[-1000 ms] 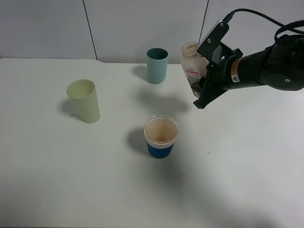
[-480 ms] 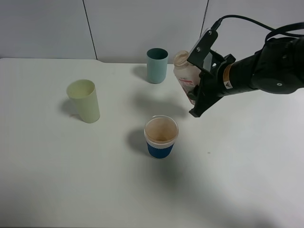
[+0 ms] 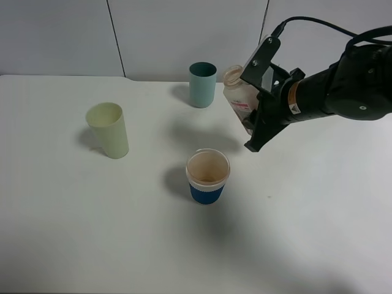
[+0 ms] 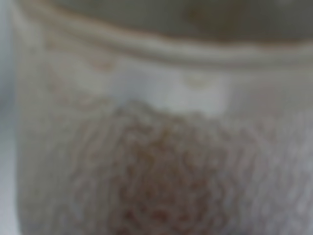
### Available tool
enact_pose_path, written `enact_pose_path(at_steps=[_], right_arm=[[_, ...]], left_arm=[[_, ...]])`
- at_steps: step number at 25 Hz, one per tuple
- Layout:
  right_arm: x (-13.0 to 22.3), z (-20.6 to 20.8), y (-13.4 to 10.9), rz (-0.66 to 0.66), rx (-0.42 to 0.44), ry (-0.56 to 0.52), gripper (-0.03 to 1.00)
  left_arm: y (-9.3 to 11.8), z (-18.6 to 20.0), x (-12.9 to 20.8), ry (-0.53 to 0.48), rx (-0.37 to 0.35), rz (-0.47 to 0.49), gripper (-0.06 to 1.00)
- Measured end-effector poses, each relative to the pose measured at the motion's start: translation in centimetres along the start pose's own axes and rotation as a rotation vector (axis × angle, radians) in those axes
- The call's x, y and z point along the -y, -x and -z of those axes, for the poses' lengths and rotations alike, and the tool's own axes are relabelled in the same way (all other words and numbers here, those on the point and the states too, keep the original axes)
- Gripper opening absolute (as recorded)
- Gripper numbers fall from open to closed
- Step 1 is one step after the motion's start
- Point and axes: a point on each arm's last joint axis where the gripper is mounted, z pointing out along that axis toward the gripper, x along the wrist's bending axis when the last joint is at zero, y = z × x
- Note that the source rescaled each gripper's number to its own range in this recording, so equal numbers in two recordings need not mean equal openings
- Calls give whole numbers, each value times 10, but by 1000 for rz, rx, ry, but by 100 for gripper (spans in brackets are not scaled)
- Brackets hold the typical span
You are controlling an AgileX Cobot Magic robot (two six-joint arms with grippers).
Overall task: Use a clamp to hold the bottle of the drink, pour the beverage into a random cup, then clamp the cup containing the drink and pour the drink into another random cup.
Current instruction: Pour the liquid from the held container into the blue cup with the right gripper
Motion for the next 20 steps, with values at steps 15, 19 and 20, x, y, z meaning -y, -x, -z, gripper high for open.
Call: enact_pose_path(at_steps=[15, 19, 20], right_arm=[[-2, 1, -11, 62, -18, -46, 1], [0, 5, -14, 113, -16, -105, 1], [-1, 8, -14, 130, -11, -110, 1]], left_arm=[[0, 0, 0, 0, 0, 0, 89], [0, 0, 0, 0, 0, 0, 89], [0, 0, 0, 0, 0, 0, 89]])
